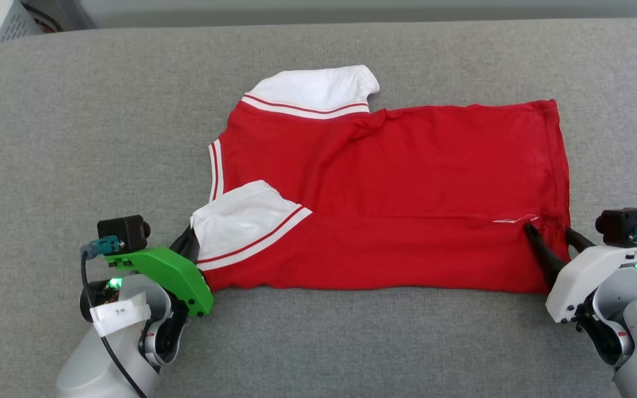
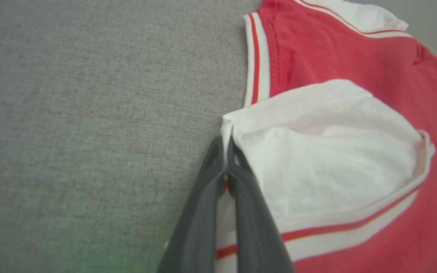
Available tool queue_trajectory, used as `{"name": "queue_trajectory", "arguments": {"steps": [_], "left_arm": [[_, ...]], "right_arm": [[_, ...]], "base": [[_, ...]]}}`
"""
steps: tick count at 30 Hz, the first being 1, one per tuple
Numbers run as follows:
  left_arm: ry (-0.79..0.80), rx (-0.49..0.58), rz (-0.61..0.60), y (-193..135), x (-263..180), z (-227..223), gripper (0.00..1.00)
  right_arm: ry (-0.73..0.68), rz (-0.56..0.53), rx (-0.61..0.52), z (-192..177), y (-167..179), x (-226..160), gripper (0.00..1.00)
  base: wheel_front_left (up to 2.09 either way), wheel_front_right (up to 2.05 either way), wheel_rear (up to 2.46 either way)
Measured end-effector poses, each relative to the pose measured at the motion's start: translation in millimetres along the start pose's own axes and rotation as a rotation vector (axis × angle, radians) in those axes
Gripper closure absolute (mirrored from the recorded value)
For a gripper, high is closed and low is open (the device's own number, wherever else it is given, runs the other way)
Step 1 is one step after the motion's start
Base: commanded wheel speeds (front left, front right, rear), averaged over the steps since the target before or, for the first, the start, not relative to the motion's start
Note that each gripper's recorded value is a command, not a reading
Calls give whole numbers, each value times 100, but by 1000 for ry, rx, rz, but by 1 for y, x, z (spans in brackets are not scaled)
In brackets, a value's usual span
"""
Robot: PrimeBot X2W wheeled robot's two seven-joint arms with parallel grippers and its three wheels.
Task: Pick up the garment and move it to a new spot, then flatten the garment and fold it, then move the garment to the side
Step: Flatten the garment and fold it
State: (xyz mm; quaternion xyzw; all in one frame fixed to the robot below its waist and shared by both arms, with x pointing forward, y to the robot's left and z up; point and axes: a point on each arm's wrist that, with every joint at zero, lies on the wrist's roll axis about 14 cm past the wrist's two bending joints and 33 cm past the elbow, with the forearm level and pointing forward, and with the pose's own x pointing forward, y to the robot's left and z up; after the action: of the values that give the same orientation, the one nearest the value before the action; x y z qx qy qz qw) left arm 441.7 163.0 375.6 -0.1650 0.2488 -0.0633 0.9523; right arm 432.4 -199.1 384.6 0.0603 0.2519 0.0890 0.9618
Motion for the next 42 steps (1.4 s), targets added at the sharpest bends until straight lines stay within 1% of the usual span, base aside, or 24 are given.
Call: {"name": "queue_trajectory", "arguments": {"steps": [5, 9, 12, 15, 19, 25, 30, 33, 35, 37, 40, 41, 42], "left_arm": [[-69, 7, 11, 1, -8, 16, 0], [-156, 38, 18, 2, -18, 44, 0], [-220, 61, 22, 4, -27, 69, 0], [-221, 87, 8, 0, -36, 82, 0], [-103, 105, -30, -8, -44, 77, 0], [141, 75, -67, -18, -49, 47, 0], [342, 60, -14, -8, -48, 12, 0], [428, 60, 9, -3, -45, -7, 0], [482, 54, 18, -1, -43, -20, 0], [528, 32, 14, -2, -40, -28, 0], [582, 36, 4, -3, -36, -36, 0], [593, 40, 0, -3, -34, -37, 24], [600, 41, -7, -3, -33, -38, 77]], "right_arm": [[-188, -16, 15, 34, -2, -9, 0], [-333, -33, -2, 63, -3, -23, 0], [-403, -48, -9, 76, -2, -35, 0], [-444, -59, -8, 82, 1, -47, 0], [-457, -72, 4, 80, 5, -62, 0], [-446, -100, 32, 74, 5, -74, 0], [-433, -109, 47, 72, 4, -72, 0], [-412, -117, 61, 66, 2, -69, 0], [-390, -123, 98, 59, 0, -66, 0], [-366, -133, 106, 53, -5, -64, 0], [-334, -146, 121, 44, -11, -62, 0], [-320, -150, 125, 41, -13, -61, 0], [-302, -154, 131, 37, -15, -60, 0]], "base": [[0, 0, 0], [0, 0, 0], [0, 0, 0], [0, 0, 0], [0, 0, 0], [0, 0, 0], [0, 0, 0], [0, 0, 0], [0, 0, 0], [0, 0, 0], [0, 0, 0], [0, 0, 0], [0, 0, 0]]}}
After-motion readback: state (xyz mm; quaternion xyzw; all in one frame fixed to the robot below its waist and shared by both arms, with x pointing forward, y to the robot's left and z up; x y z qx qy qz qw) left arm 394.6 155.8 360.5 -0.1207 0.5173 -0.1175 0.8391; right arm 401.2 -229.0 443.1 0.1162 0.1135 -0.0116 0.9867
